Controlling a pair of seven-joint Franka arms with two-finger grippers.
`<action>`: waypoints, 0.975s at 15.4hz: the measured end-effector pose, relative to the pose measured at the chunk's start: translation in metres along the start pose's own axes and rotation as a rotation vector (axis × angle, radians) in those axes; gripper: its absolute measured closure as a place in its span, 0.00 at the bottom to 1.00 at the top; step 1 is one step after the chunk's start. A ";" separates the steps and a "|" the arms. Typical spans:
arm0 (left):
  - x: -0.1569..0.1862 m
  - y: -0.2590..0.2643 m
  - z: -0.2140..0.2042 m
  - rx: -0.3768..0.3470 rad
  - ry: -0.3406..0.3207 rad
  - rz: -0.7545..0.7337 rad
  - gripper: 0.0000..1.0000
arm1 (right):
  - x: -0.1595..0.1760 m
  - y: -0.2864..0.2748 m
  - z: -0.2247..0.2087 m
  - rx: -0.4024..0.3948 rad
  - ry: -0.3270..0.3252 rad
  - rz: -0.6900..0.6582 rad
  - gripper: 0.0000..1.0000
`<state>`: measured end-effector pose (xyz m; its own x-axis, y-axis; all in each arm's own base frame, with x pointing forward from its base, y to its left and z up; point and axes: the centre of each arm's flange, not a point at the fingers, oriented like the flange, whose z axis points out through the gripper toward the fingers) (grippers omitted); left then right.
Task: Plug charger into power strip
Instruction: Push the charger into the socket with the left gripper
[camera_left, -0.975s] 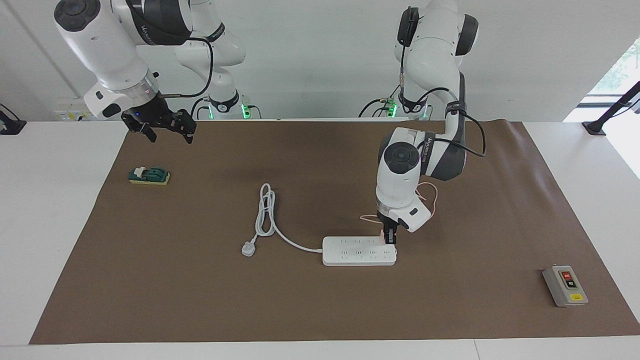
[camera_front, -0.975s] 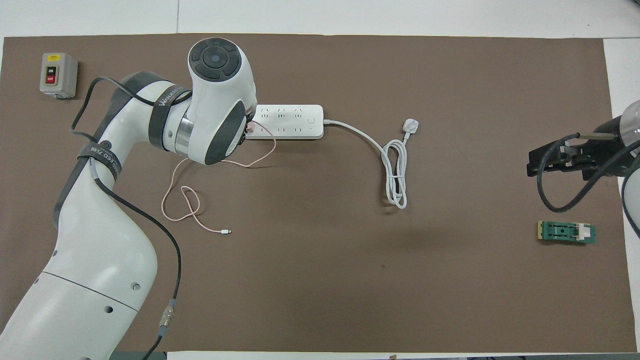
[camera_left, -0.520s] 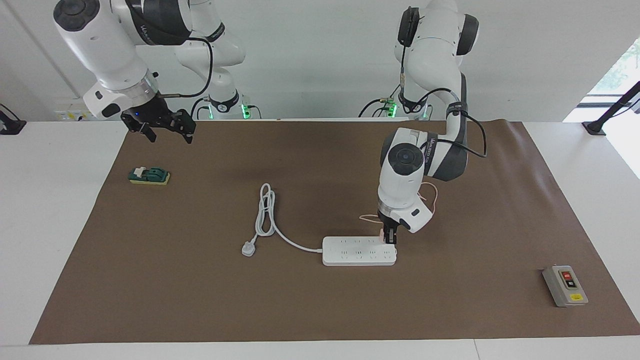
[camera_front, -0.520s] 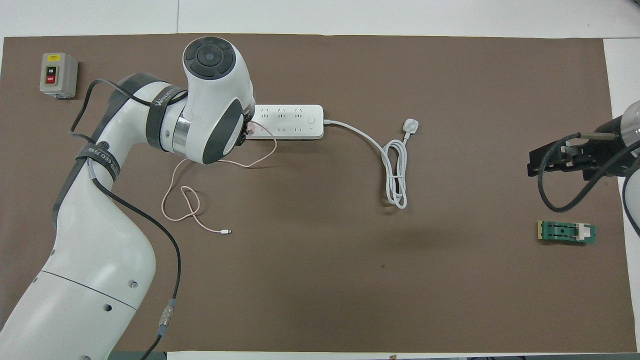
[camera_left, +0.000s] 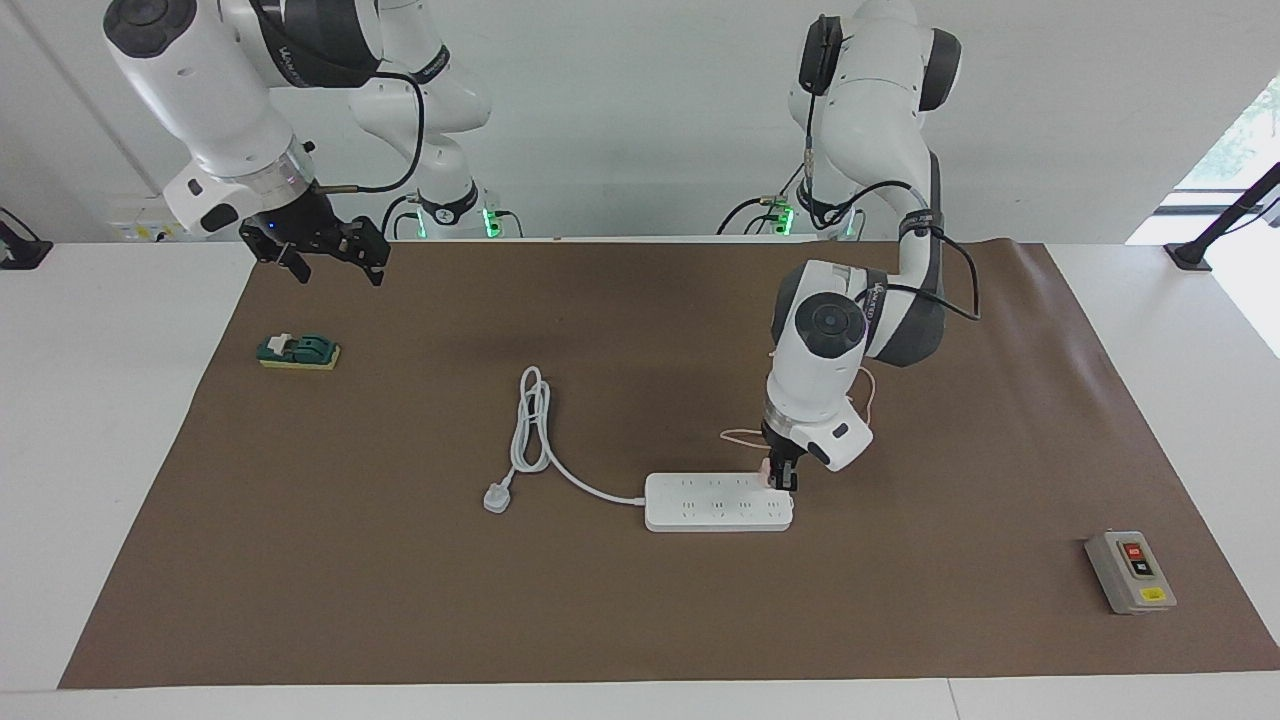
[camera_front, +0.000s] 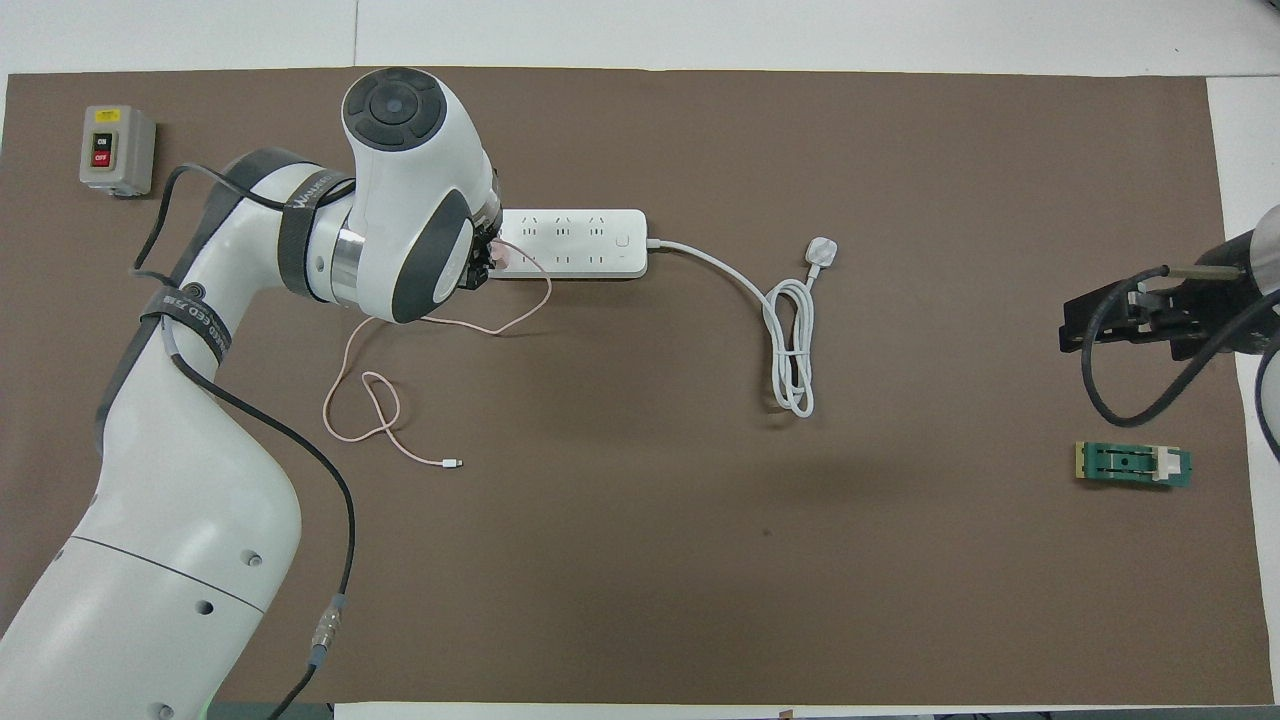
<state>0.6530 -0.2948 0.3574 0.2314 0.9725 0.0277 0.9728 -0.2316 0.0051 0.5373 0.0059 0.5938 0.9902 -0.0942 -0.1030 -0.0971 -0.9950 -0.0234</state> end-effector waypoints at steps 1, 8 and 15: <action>0.000 0.000 0.000 0.000 0.000 0.001 0.68 | -0.002 0.000 -0.004 0.001 0.007 0.000 0.00; -0.002 -0.005 0.006 -0.025 0.000 -0.025 0.68 | -0.006 0.001 -0.009 0.003 0.018 -0.001 0.00; -0.003 -0.011 0.007 -0.057 0.001 -0.031 0.68 | -0.006 0.001 -0.009 0.003 0.018 -0.001 0.00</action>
<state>0.6416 -0.2955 0.3506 0.2007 0.9793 0.0279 0.9773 -0.2021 0.0632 0.5321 0.0055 0.6037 0.9919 -0.0940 -0.0850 -0.0966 -0.9950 -0.0266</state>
